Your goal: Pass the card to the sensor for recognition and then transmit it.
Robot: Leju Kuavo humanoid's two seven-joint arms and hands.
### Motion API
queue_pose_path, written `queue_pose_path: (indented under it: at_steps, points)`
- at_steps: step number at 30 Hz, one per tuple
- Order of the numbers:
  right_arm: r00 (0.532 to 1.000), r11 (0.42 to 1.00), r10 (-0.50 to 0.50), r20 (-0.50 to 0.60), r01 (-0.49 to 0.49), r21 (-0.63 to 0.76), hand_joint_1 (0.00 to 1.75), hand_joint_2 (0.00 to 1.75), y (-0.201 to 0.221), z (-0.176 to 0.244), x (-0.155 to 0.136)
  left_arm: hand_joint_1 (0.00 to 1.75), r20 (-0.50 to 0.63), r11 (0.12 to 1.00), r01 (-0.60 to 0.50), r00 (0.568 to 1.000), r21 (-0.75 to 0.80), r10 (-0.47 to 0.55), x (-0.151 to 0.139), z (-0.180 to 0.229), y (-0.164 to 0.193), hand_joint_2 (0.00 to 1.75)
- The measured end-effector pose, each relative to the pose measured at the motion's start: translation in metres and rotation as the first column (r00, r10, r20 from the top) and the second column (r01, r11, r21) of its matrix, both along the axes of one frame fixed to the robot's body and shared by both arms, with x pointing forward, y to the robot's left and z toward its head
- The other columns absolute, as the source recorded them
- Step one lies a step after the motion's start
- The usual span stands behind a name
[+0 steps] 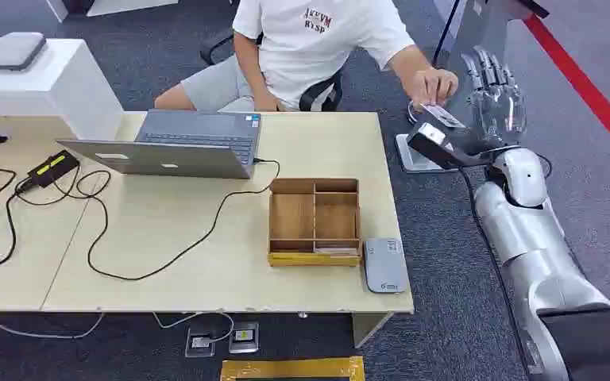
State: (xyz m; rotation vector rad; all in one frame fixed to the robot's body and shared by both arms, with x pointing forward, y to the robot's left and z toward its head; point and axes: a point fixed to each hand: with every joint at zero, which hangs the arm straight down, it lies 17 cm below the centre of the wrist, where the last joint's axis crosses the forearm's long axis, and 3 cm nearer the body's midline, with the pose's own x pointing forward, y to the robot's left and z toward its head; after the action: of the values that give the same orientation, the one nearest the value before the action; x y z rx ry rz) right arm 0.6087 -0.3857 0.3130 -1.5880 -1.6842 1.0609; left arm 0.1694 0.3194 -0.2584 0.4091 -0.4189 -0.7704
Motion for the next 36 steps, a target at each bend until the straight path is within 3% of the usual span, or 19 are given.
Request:
queue_pose_path:
  at_steps: [11, 12, 13, 14, 36]
  points:
    - [0.999, 0.999, 0.018, -0.037, -0.016, 0.032, 0.02, 1.75, 0.006, -0.010, 0.007, 0.00, 0.003, 1.000, -0.002, 1.000, -0.003, 0.002, 0.000, 0.000, 0.000, 1.75]
    - [0.999, 0.999, 0.019, -0.040, -0.018, 0.038, 0.30, 1.75, 0.007, -0.011, 0.007, 0.00, 0.003, 1.000, -0.002, 1.000, -0.003, 0.002, 0.000, 0.000, 0.000, 1.75]
    - [0.999, 0.999, 0.022, -0.042, -0.020, 0.044, 1.69, 1.75, 0.007, -0.012, 0.007, 0.00, 0.004, 1.000, -0.001, 1.000, -0.003, 0.001, 0.000, 0.000, 0.000, 1.75]
    - [0.999, 0.999, 0.024, -0.045, -0.022, 0.049, 1.75, 1.75, 0.007, -0.013, 0.007, 0.00, 0.005, 1.000, -0.001, 1.000, -0.003, 0.001, 0.001, 0.000, 0.000, 1.75]
    - [0.993, 0.992, 0.061, -0.106, -0.048, 0.120, 1.75, 1.75, 0.013, -0.026, 0.012, 0.00, 0.003, 1.000, 0.013, 1.000, -0.001, -0.013, 0.000, 0.000, -0.001, 1.75]
